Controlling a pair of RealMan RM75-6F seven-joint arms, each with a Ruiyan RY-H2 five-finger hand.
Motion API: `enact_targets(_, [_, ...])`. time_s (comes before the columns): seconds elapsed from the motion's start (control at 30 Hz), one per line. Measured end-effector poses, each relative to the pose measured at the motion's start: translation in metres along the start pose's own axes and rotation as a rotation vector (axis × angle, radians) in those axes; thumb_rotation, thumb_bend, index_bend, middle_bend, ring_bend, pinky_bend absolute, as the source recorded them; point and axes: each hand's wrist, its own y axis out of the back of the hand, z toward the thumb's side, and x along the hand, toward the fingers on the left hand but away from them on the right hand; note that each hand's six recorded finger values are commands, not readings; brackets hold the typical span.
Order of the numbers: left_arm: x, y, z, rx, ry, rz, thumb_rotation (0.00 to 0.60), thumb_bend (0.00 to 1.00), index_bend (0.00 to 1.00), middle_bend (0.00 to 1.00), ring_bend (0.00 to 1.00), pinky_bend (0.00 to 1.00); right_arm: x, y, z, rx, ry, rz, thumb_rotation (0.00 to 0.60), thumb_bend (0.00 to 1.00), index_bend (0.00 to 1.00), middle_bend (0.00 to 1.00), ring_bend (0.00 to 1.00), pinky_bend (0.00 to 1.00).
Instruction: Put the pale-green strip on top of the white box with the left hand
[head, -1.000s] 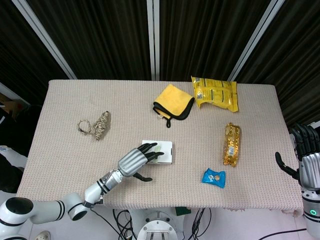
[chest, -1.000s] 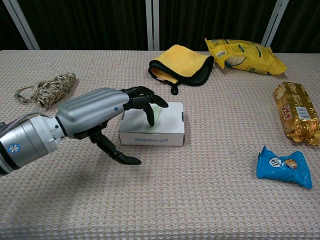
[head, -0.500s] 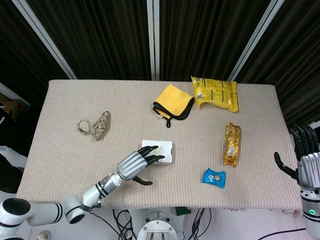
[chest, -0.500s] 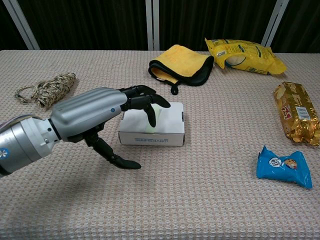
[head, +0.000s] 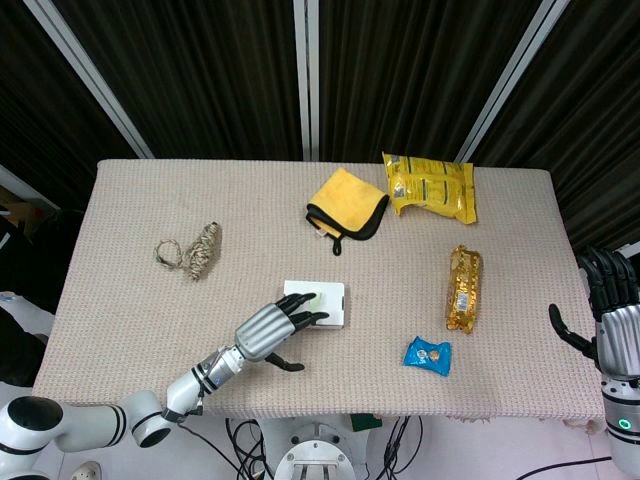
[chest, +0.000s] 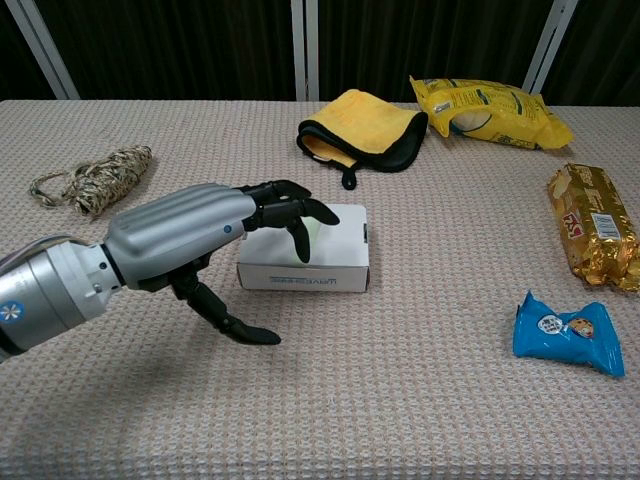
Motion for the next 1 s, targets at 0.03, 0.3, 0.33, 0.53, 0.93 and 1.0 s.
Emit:
enact_targets(0.03, [0.000, 0.000, 0.000, 0.000, 0.001, -0.001, 0.455, 0.05, 0.15, 0.36, 0.04, 0.16, 0.000, 0.000, 0.000, 0.000, 0.000, 0.000, 0.600, 0.33, 0.00, 0.00, 0.00, 0.00])
enact_targets(0.3, [0.000, -0.002, -0.002, 0.004, 0.006, -0.009, 0.456, 0.05, 0.15, 0.36, 0.04, 0.16, 0.000, 0.001, 0.000, -0.001, 0.000, -0.002, 0.600, 0.34, 0.00, 0.00, 0.00, 0.00])
enact_targets(0.33, [0.000, -0.002, -0.002, 0.004, 0.008, -0.011, 0.456, 0.05, 0.15, 0.36, 0.04, 0.16, 0.000, 0.001, 0.000, -0.002, 0.000, 0.000, 0.600, 0.34, 0.00, 0.00, 0.00, 0.00])
enact_targets(0.53, [-0.001, -0.003, -0.002, 0.006, 0.010, -0.018, 0.458, 0.05, 0.16, 0.37, 0.04, 0.16, 0.000, 0.000, 0.000, -0.006, 0.002, 0.002, 0.600, 0.34, 0.00, 0.00, 0.00, 0.00])
enact_targets(0.93, [-0.001, 0.010, 0.001, 0.003, 0.002, 0.029, 0.455, 0.05, 0.16, 0.32, 0.04, 0.16, 0.000, 0.003, 0.002, -0.008, 0.007, -0.009, 0.600, 0.34, 0.00, 0.00, 0.00, 0.00])
enact_targets(1.0, [-0.003, 0.017, 0.000, 0.006, 0.003, 0.048, 0.452, 0.05, 0.16, 0.31, 0.05, 0.16, 0.000, 0.003, 0.002, -0.009, 0.008, -0.008, 0.600, 0.34, 0.00, 0.00, 0.00, 0.00])
